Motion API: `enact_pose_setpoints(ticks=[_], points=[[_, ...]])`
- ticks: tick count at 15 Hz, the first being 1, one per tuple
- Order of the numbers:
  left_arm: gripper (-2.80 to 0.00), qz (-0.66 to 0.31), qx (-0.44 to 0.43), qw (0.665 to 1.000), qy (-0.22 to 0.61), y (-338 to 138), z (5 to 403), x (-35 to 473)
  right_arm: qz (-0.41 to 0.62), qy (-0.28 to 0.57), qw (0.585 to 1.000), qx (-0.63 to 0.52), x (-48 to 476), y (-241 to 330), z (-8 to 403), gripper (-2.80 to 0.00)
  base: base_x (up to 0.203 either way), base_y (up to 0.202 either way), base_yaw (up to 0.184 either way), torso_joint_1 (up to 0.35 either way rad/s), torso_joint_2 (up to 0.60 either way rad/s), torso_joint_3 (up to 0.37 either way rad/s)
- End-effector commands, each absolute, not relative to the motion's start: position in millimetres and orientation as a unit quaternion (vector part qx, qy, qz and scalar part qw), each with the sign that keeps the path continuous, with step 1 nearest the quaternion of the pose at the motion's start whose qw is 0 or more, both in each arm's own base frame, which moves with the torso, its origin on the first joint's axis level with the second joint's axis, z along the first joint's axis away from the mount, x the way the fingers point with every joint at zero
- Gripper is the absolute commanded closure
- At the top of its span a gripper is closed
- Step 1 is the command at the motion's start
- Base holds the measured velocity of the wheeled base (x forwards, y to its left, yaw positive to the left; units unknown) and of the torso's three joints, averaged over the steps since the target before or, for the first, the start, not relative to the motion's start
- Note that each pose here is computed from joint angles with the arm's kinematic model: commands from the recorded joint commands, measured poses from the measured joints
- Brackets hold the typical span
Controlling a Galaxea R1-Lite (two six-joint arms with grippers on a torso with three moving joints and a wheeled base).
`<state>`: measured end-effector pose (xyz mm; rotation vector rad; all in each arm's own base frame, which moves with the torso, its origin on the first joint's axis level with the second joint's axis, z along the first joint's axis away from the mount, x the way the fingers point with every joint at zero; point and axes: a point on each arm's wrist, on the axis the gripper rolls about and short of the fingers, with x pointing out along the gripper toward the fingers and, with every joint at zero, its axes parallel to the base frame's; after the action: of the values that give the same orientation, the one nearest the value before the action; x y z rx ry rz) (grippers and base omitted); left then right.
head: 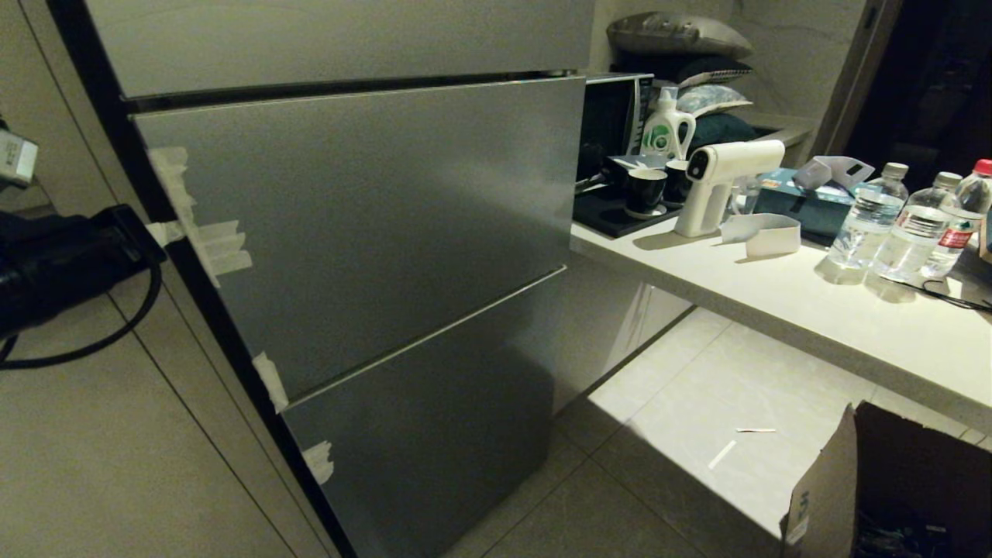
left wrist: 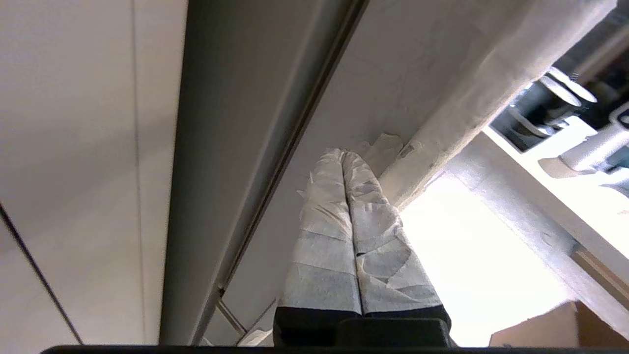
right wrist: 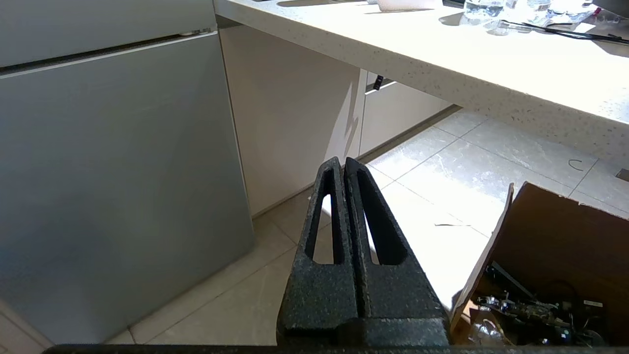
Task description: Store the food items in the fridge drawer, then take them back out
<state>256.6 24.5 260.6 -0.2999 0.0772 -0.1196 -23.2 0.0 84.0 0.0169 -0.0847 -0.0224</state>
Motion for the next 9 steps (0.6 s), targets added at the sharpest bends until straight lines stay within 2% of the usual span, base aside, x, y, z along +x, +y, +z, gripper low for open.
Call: enact_pose_setpoints(ticks=[1,9], points=[[0.00,-0.061,-0.150,0.986,0.039,24.2,260.0,254.6,-0.011,-0.027,1.000,0.008,-20.8,-0.1,75.6,0.00,0.000,0.000,0.000,0.000,0.00,0.000],[0.00,-0.062,-0.150,0.986,0.041,19.1,257.5,243.0,-0.011,-0.027,1.000,0.009,-20.7,-0.1,75.6,0.00,0.000,0.000,0.000,0.000,0.00,0.000]])
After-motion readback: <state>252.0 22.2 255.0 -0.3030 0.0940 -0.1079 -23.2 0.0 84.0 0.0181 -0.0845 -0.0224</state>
